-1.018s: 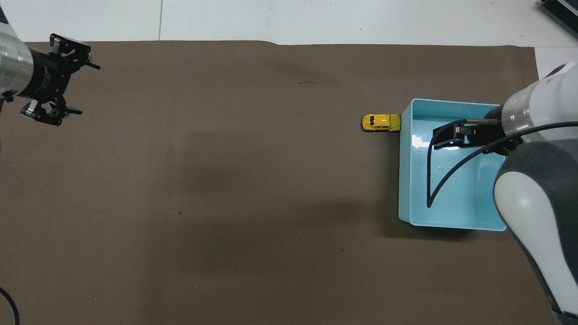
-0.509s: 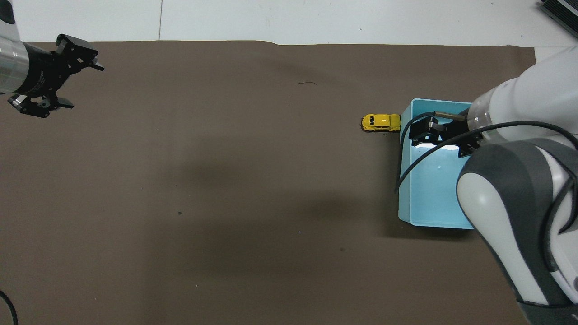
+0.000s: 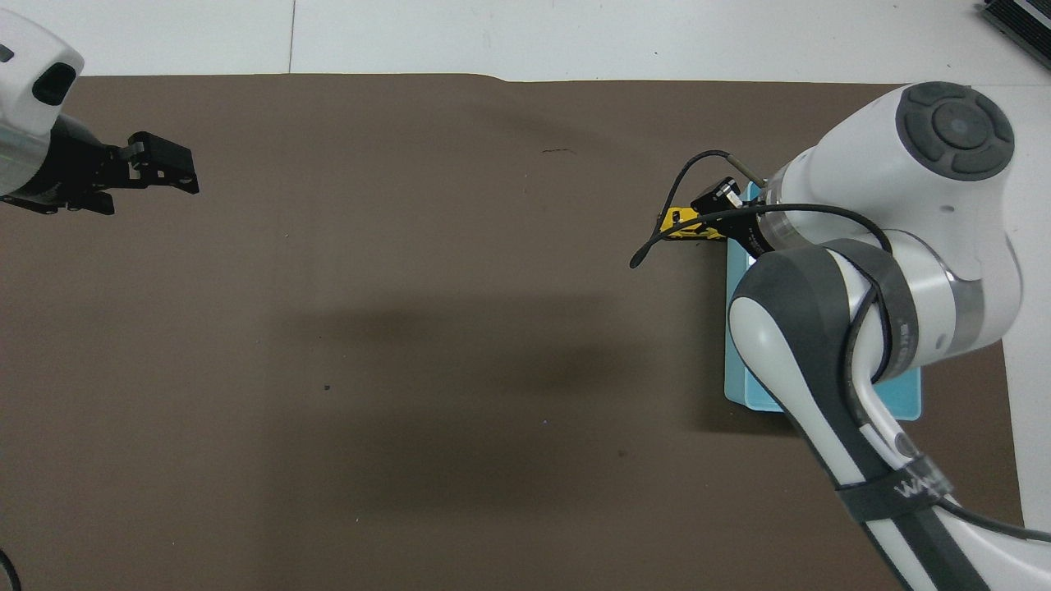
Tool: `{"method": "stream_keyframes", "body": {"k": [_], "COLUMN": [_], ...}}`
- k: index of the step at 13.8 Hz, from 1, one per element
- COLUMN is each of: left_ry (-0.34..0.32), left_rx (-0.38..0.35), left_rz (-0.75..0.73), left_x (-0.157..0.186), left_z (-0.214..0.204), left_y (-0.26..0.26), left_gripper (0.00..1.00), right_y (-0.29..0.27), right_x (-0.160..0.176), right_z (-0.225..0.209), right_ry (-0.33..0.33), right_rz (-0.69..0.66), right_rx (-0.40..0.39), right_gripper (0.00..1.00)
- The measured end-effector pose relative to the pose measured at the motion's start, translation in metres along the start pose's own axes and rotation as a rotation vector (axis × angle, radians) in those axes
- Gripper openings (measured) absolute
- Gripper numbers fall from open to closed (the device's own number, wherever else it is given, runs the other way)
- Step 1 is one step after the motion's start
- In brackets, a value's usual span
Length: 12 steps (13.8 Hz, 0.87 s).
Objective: Wind up and store yellow beetle car
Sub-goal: 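Move the right gripper over the car beside the blue box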
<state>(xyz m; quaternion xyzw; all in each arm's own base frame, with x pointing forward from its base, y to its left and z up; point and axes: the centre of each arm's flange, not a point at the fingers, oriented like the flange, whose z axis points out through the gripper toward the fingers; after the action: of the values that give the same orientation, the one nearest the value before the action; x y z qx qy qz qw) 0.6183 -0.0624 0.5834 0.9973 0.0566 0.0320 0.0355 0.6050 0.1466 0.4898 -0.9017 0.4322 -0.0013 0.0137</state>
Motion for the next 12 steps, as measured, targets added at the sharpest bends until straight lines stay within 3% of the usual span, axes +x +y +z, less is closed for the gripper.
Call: {"method": "stream_keyframes", "body": {"k": [6, 12], "left_ry": [-0.063, -0.014], "left_rx": [0.027, 0.020], "left_rz": [0.153, 0.166], "left_x": [-0.015, -0.013], "left_z": [0.001, -0.005], "left_y": [-0.005, 0.000], "left_gripper": [1.00, 1.00], "right_y": [-0.017, -0.019], "right_x": [0.017, 0.038], "right_z": [0.033, 0.063], "right_ry": [0.016, 0.014], "right_rz": [0.309, 0.460], "right_rx": [0.056, 0.065], "right_gripper": [1.00, 1.00]}}
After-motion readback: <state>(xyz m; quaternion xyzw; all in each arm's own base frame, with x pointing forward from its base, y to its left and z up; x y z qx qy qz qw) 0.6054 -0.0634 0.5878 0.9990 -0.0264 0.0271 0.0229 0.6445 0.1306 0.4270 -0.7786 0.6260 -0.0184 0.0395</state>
